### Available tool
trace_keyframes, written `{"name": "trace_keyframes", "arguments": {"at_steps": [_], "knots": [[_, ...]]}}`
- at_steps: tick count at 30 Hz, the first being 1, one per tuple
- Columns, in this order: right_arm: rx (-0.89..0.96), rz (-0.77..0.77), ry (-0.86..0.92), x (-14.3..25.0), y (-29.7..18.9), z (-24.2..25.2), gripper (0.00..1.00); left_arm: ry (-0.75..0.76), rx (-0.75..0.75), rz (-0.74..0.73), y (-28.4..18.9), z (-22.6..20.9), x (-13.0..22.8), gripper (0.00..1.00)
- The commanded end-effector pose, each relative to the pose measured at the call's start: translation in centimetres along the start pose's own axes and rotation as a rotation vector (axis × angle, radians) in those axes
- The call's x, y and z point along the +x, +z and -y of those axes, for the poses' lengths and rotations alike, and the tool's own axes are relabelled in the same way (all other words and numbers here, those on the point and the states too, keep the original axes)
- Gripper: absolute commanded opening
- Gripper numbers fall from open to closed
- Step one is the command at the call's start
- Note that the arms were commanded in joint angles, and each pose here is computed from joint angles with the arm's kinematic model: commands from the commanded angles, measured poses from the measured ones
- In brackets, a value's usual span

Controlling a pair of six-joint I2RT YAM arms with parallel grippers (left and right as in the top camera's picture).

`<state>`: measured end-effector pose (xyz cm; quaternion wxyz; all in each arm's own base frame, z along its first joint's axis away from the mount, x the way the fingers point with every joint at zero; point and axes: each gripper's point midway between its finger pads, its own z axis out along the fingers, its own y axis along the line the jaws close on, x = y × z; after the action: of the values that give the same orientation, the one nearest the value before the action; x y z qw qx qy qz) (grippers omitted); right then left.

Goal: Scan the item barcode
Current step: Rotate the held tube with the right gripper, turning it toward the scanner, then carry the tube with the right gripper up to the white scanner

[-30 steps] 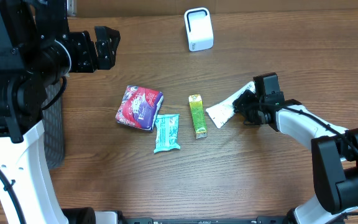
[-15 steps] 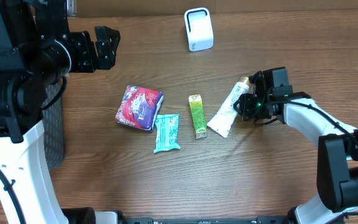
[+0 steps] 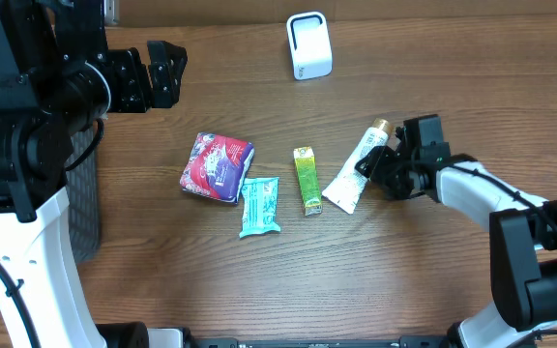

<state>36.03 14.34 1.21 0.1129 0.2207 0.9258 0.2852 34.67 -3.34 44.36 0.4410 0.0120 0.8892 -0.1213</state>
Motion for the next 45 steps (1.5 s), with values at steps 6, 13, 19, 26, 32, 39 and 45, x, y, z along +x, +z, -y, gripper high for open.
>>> {"name": "trace_keyframes", "arguments": {"at_steps": [6, 13, 19, 26, 32, 39, 45], "knots": [[-0.015, 0.035, 0.103, 1.4, 1.6, 0.8, 0.54, 0.018, -0.002, 0.012, -0.2, 0.0, -0.3, 1.0], [-0.005, 0.068, 0.091, 1.1, 1.8, 0.6, 0.09, 0.018, -0.002, 0.012, -0.2, 0.0, -0.3, 1.0], [-0.062, 0.028, 0.051, 1.3, 1.4, -0.5, 0.04, 0.018, -0.002, 0.012, -0.2, 0.0, -0.3, 1.0], [-0.352, -0.047, -0.338, 1.7, -2.8, -6.4, 0.04, 0.018, -0.003, 0.012, -0.2, 0.0, -0.3, 1.0], [-0.373, -0.061, -0.502, 2.1, -6.7, -8.4, 0.04, 0.018, -0.002, 0.012, -0.2, 0.0, -0.3, 1.0], [-0.344, -0.115, -0.703, 3.0, -11.8, -11.4, 0.04, 0.018, -0.002, 0.012, -0.2, 0.0, -0.3, 1.0], [-0.367, -0.107, -0.749, 2.6, -15.9, -15.1, 0.04, 0.018, -0.003, 0.012, -0.2, 0.0, -0.3, 1.0]]}}
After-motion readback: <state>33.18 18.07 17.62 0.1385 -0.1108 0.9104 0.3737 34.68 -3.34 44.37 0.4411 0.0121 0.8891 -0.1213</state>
